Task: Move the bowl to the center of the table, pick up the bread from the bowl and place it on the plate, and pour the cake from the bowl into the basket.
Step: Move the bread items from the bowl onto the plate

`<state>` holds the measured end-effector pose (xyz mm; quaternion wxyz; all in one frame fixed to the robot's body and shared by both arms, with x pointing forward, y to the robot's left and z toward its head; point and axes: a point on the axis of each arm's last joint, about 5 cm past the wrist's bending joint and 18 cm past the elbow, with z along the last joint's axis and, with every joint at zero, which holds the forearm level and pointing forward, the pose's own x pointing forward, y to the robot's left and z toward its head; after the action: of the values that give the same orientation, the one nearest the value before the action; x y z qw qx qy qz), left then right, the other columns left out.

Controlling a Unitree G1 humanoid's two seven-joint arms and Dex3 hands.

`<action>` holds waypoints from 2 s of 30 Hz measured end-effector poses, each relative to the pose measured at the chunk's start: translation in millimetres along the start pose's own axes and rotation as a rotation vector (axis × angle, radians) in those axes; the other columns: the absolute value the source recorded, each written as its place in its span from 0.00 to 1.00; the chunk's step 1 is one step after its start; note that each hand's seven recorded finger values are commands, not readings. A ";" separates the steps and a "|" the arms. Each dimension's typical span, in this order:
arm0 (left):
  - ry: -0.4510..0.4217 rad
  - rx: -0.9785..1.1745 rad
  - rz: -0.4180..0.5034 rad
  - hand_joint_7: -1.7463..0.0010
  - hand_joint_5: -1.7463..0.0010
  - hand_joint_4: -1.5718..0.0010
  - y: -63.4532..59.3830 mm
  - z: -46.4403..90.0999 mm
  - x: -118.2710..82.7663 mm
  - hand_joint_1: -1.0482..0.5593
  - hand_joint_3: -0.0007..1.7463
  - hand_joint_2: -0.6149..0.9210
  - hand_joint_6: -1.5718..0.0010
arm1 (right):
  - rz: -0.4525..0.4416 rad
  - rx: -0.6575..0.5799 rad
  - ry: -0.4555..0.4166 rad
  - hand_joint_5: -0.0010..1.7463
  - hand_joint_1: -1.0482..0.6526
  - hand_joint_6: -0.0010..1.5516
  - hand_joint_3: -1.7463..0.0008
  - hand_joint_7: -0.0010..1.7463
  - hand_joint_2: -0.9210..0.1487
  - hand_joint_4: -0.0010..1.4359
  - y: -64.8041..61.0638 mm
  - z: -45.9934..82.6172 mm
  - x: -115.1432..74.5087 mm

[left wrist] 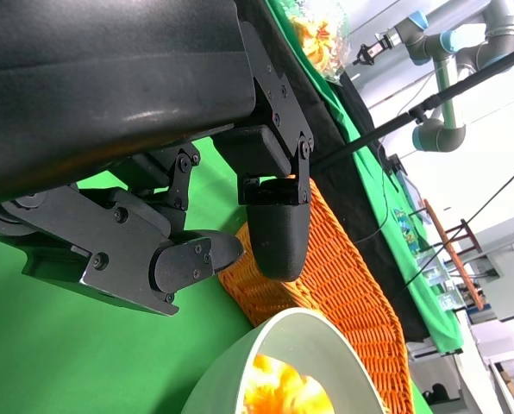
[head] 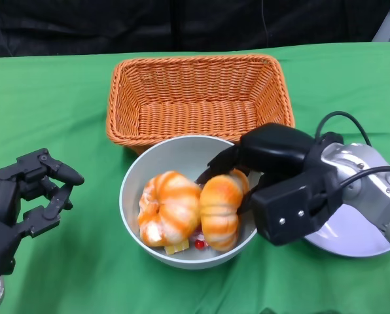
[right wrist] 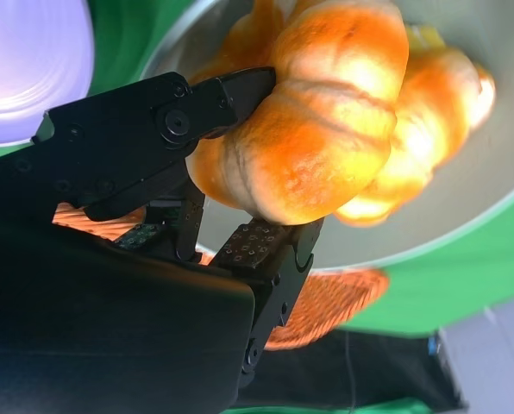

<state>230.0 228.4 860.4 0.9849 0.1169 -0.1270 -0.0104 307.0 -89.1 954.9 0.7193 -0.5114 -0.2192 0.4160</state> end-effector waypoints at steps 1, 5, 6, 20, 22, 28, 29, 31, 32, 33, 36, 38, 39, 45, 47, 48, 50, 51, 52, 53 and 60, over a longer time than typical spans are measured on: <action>0.000 0.003 -0.002 0.34 0.14 0.50 -0.1 0.0 0.0 0.63 0.39 0.89 0.49 | -0.016 0.017 -0.001 0.60 0.47 0.71 0.97 0.10 0.00 0.52 -0.6 -0.9 -1.1; 0.001 0.004 -0.004 0.34 0.14 0.50 -0.2 -0.1 0.0 0.63 0.39 0.89 0.49 | -0.060 0.041 -0.005 0.67 0.48 0.70 0.98 0.11 0.00 0.49 -2.7 -2.8 -3.3; 0.001 0.004 -0.004 0.34 0.14 0.50 -0.2 -0.1 0.0 0.63 0.39 0.89 0.49 | -0.066 0.045 -0.007 0.68 0.48 0.70 0.98 0.11 0.00 0.49 -2.8 -3.0 -3.8; 0.003 0.002 -0.004 0.32 0.14 0.52 -0.4 -0.3 0.4 0.62 0.37 0.90 0.50 | -0.177 0.174 0.024 0.78 0.48 0.67 0.97 0.16 0.00 0.46 -8.9 -9.4 -19.8; 0.002 0.003 -0.005 0.32 0.14 0.51 -0.6 -0.2 0.6 0.61 0.36 0.90 0.50 | -0.195 0.202 0.033 0.78 0.49 0.67 0.97 0.16 0.00 0.46 -8.7 -9.6 -22.8; 0.003 0.004 -0.013 0.33 0.15 0.51 -1.6 -0.1 0.9 0.61 0.34 0.91 0.50 | -0.243 0.306 0.066 0.80 0.49 0.66 0.96 0.20 0.00 0.45 -9.2 -9.9 -34.8; 0.003 0.004 -0.012 0.33 0.15 0.51 -1.6 -0.2 0.9 0.61 0.34 0.91 0.50 | -0.258 0.332 0.064 0.83 0.49 0.62 0.96 0.28 0.00 0.44 -8.9 -11.3 -37.6; 0.005 0.003 -0.012 0.34 0.14 0.50 -1.6 -0.4 0.8 0.61 0.34 0.91 0.49 | -0.292 0.383 0.064 0.91 0.48 0.52 0.96 0.48 0.00 0.43 -8.8 -14.6 -43.0; 0.005 0.003 -0.012 0.34 0.14 0.50 -1.6 -0.4 0.8 0.61 0.34 0.91 0.49 | -0.314 0.413 0.068 0.94 0.48 0.50 0.96 0.53 0.00 0.42 -8.7 -16.4 -46.0; 0.005 0.003 -0.011 0.34 0.15 0.50 -1.6 -0.4 0.8 0.61 0.34 0.91 0.49 | -0.332 0.440 0.072 0.97 0.48 0.48 0.96 0.56 0.00 0.42 -8.6 -17.9 -48.7; 0.005 0.001 -0.010 0.34 0.15 0.50 -1.5 -0.5 0.8 0.61 0.34 0.91 0.49 | -0.381 0.524 0.082 1.00 0.48 0.45 0.95 0.61 0.00 0.46 -7.5 -22.8 -56.8; 0.007 -0.004 -0.005 0.34 0.14 0.50 -1.2 -0.9 0.6 0.62 0.35 0.91 0.49 | -0.409 0.586 0.101 0.99 0.47 0.44 0.95 0.62 0.00 0.46 -4.5 -26.8 -63.1; 0.008 -0.004 -0.004 0.34 0.14 0.50 -1.0 -1.0 0.5 0.63 0.35 0.91 0.49 | -0.425 0.622 0.112 0.99 0.47 0.44 0.95 0.62 0.00 0.45 -2.7 -29.1 -66.7; 0.016 -0.003 -0.004 0.34 0.14 0.49 -0.4 -1.9 0.1 0.62 0.36 0.91 0.48 | -0.498 0.830 0.169 0.88 0.46 0.43 0.96 0.65 0.00 0.46 7.6 -40.2 -86.1; 0.018 -0.001 -0.004 0.34 0.14 0.50 0.4 -2.2 0.0 0.62 0.37 0.90 0.48 | -0.514 0.892 0.211 0.89 0.47 0.43 0.96 0.66 0.00 0.45 11.1 -42.5 -92.1; 0.021 -0.001 -0.003 0.34 0.15 0.50 0.8 -2.4 -0.2 0.62 0.37 0.90 0.48 | -0.519 0.913 0.233 0.90 0.48 0.43 0.96 0.67 0.00 0.45 13.0 -42.6 -94.8; 0.023 -0.001 -0.001 0.34 0.15 0.50 1.4 -2.7 -0.3 0.62 0.37 0.90 0.48 | -0.520 0.947 0.281 0.91 0.49 0.42 0.94 0.69 0.00 0.43 16.1 -41.8 -98.4; 0.023 -0.001 -0.001 0.34 0.15 0.50 1.5 -2.6 -0.1 0.62 0.37 0.90 0.48 | -0.521 0.962 0.306 0.92 0.48 0.41 0.93 0.70 0.00 0.43 17.4 -41.0 -100.1; 0.022 -0.001 0.001 0.34 0.15 0.49 1.9 -2.6 0.0 0.62 0.37 0.90 0.48 | -0.518 0.976 0.331 0.92 0.48 0.41 0.93 0.71 0.00 0.42 18.6 -40.3 -101.6; 0.021 -0.003 0.002 0.35 0.15 0.50 2.2 -2.5 0.2 0.62 0.37 0.90 0.48 | -0.515 0.992 0.358 0.93 0.49 0.40 0.92 0.73 0.00 0.42 19.5 -40.0 -102.8; 0.026 -0.006 -0.006 0.34 0.15 0.49 3.4 -3.1 0.2 0.63 0.36 0.90 0.48 | -0.497 1.043 0.525 1.00 0.54 0.34 0.89 0.88 0.00 0.43 14.9 -38.7 -111.0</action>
<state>231.0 232.4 858.3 0.9868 0.1145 -0.1136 -0.0123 268.1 -199.8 938.7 0.9788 -0.1127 0.0840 0.1493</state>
